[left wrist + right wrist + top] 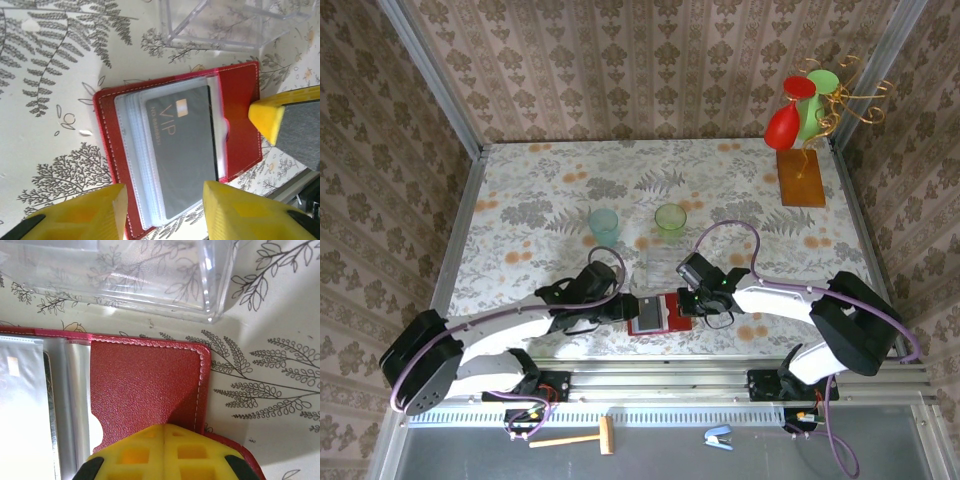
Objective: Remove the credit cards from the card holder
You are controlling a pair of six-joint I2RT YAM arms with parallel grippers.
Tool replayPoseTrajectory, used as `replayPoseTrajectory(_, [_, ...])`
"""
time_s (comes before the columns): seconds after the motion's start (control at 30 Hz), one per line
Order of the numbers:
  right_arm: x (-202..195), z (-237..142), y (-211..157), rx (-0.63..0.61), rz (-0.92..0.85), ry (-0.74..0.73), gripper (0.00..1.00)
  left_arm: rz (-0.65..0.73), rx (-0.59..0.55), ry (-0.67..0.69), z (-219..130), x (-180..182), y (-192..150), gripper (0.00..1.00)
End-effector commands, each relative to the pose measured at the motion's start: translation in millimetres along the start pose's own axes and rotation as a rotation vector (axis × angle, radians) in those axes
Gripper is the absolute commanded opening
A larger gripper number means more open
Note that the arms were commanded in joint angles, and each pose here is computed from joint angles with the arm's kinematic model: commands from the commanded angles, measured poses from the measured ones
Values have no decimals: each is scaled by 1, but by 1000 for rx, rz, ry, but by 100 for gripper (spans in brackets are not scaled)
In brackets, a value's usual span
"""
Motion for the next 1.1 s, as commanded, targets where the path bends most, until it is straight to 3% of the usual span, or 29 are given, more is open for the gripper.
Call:
replayPoseTrajectory(0.0, [-15, -8, -10, 13, 39, -86, 2, 4, 3, -16, -3, -13, 12, 44])
replayPoseTrajectory(0.2, [6, -31, -2, -11, 46, 65, 3, 34, 36, -62, 9, -33, 20, 43])
replayPoseTrajectory(0.4, [18, -22, 1, 39, 94, 151, 3, 76, 117, -118, 30, -52, 20, 43])
replayPoseTrajectory(0.53, [12, -5, -3, 75, 116, 109, 3, 56, 160, -140, 44, -50, 15, 43])
replayPoseTrajectory(0.73, [0, 9, -6, 93, 123, 44, 2, 16, 209, -51, 50, -31, 6, 43])
replayPoseTrajectory(1.07, [-3, 13, -1, 52, 144, 26, 1, -52, 147, -27, 41, -5, 10, 42])
Point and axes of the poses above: each hand's point on the last joint's axis, 136 mm out from that joint toward the fingers, its own z axis out along the fingers, its own x axis along the line the jaws close on, y = z × x, the point moved 10 cm from there along -z, back along the fingers, and after that the axes turned 7 degrees about z, right-handed, at the moved point
